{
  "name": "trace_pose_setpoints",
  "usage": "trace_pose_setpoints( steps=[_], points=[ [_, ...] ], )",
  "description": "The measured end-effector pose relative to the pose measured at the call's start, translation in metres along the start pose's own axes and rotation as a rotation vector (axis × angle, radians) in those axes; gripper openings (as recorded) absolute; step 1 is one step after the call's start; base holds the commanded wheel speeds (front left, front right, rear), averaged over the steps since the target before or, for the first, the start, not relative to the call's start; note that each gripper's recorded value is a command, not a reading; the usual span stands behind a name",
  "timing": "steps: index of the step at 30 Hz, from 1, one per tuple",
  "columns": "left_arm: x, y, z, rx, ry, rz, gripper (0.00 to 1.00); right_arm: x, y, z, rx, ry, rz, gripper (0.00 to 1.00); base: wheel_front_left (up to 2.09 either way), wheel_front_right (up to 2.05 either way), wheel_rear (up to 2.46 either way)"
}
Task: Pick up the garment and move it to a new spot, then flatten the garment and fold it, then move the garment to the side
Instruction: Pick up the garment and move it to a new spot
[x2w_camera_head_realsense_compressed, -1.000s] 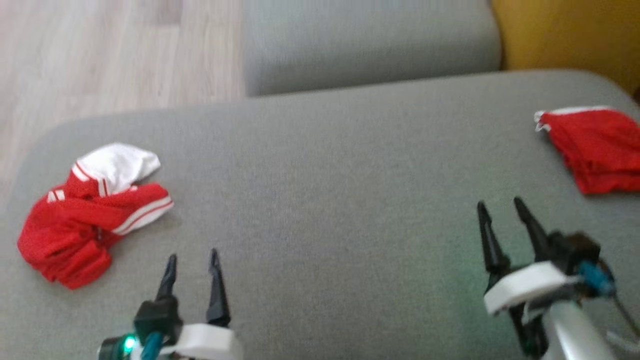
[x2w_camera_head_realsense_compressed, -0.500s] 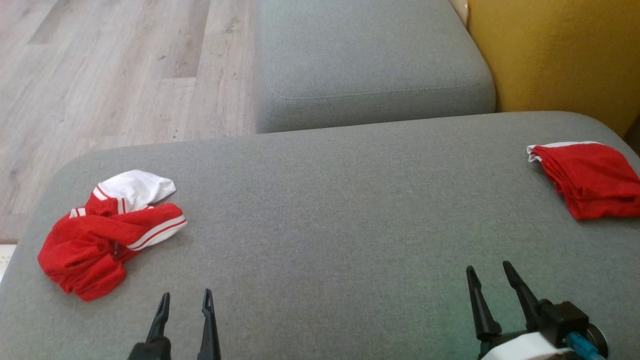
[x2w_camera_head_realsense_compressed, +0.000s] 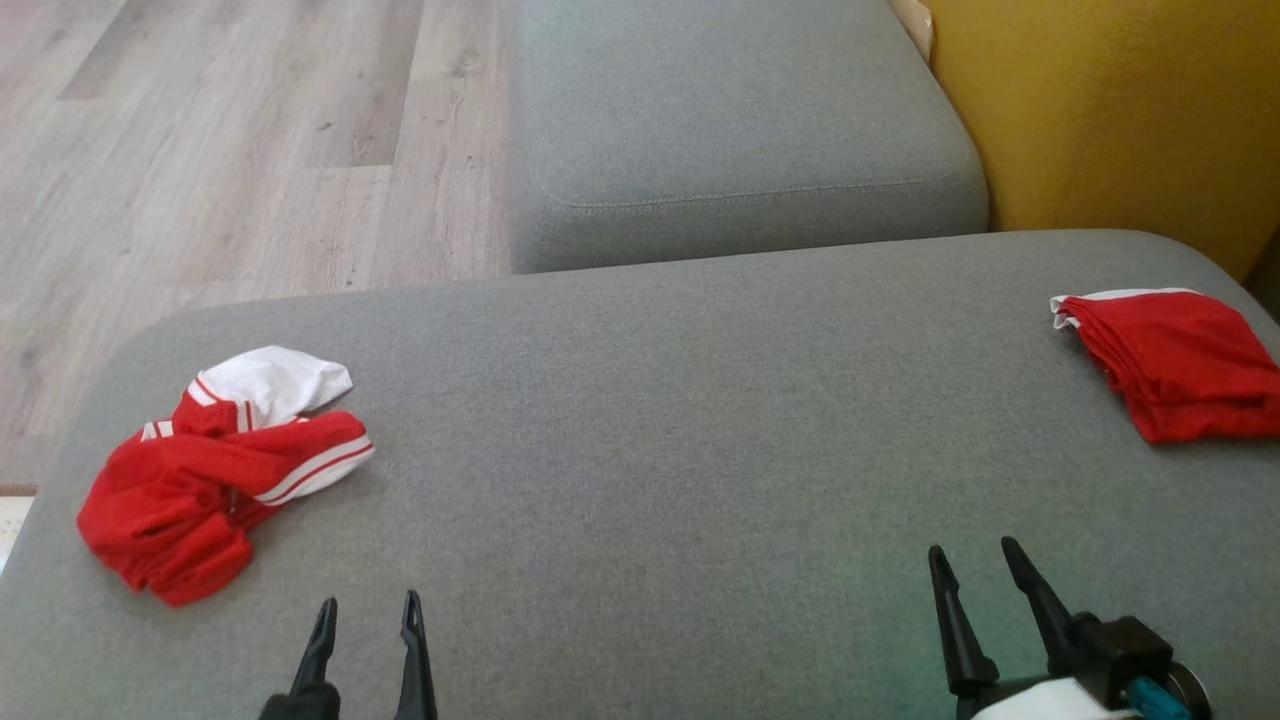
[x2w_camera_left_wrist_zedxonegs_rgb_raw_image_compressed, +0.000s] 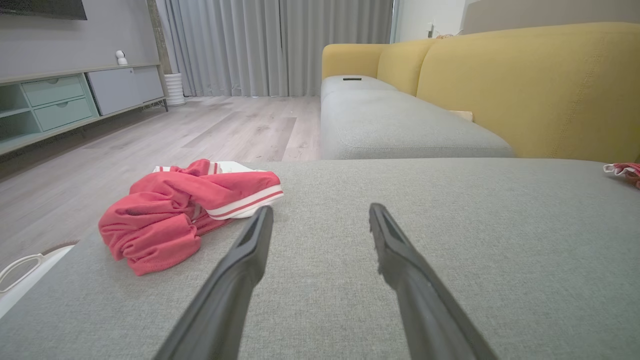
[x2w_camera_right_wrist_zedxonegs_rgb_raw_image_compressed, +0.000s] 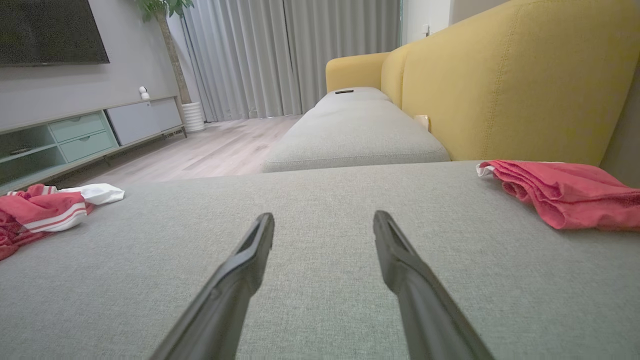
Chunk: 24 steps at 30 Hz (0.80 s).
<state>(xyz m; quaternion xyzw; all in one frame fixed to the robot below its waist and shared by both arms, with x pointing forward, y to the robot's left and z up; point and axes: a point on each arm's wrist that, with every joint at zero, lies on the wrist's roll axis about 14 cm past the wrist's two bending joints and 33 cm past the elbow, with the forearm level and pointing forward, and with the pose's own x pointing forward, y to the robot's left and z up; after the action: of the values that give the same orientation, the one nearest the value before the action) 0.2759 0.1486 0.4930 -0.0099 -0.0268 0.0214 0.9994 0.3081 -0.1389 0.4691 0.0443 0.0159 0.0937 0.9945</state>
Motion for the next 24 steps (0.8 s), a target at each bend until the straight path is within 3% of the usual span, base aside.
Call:
trace_pose_setpoints(
  steps=[24],
  points=[
    [-0.0027,0.0007,-0.0027,0.006,0.005,-0.003,1.0,-0.0038,0.0047,-0.0038,0.006,0.009,0.009,1.0,0.0,0.0,0.0]
  ],
)
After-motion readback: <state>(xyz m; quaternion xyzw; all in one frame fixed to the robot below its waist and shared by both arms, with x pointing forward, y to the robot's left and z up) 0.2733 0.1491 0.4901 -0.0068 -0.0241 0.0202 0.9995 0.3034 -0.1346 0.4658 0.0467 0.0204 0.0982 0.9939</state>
